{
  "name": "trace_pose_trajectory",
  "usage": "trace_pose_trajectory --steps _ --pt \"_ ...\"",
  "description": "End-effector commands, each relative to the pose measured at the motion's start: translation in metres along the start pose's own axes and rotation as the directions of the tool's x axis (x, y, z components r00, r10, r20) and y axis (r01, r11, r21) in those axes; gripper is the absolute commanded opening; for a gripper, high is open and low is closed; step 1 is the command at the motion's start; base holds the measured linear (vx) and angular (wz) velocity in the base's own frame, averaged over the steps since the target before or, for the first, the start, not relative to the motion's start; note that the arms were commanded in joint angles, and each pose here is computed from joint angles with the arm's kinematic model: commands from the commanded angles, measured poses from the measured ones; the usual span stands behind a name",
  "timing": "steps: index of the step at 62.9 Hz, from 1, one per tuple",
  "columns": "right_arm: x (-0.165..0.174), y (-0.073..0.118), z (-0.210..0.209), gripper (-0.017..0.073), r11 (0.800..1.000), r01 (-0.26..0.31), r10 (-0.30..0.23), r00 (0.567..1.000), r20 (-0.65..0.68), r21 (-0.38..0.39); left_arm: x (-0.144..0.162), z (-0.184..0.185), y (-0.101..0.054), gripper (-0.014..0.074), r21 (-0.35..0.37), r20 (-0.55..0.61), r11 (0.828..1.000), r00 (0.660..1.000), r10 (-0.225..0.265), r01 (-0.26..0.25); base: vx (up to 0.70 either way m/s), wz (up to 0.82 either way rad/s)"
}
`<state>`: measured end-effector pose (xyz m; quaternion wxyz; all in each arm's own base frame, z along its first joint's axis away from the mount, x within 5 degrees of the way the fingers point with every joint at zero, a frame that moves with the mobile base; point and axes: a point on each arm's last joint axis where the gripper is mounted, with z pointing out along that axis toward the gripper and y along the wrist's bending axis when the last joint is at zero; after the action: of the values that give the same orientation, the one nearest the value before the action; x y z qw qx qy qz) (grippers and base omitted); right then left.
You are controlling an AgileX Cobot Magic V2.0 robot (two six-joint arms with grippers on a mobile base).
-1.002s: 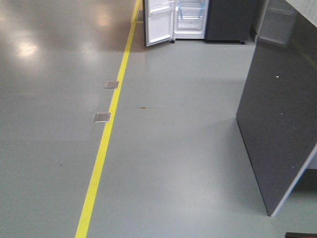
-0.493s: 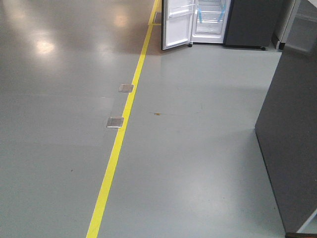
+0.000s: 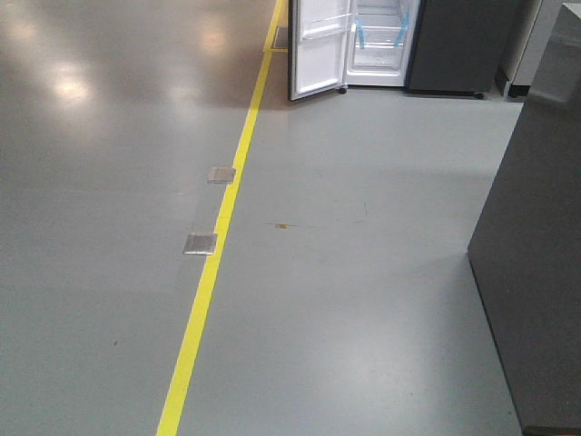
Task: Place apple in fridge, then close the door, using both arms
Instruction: 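Drive the base around the counter island toward the open fridge, then drive the base up to the open fridge door holding the apple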
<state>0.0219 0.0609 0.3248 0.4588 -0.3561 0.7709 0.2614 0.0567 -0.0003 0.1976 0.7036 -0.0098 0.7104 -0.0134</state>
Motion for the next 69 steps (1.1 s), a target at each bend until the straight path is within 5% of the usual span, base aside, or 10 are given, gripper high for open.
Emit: trace_pose_trajectory --steps 1,69 --pt "-0.0128 0.0007 -0.0034 0.0390 1.000 -0.010 0.010 0.997 0.079 -0.001 -0.0004 -0.0005 -0.0004 -0.0006 0.009 0.070 1.000 0.998 -0.010 0.010 0.25 -0.10" --pt "-0.0128 0.0007 -0.0034 0.0390 1.000 -0.010 0.010 0.997 0.079 -0.001 -0.0004 -0.0005 -0.0004 -0.0006 0.009 0.070 1.000 0.998 -0.010 0.010 0.26 -0.01"
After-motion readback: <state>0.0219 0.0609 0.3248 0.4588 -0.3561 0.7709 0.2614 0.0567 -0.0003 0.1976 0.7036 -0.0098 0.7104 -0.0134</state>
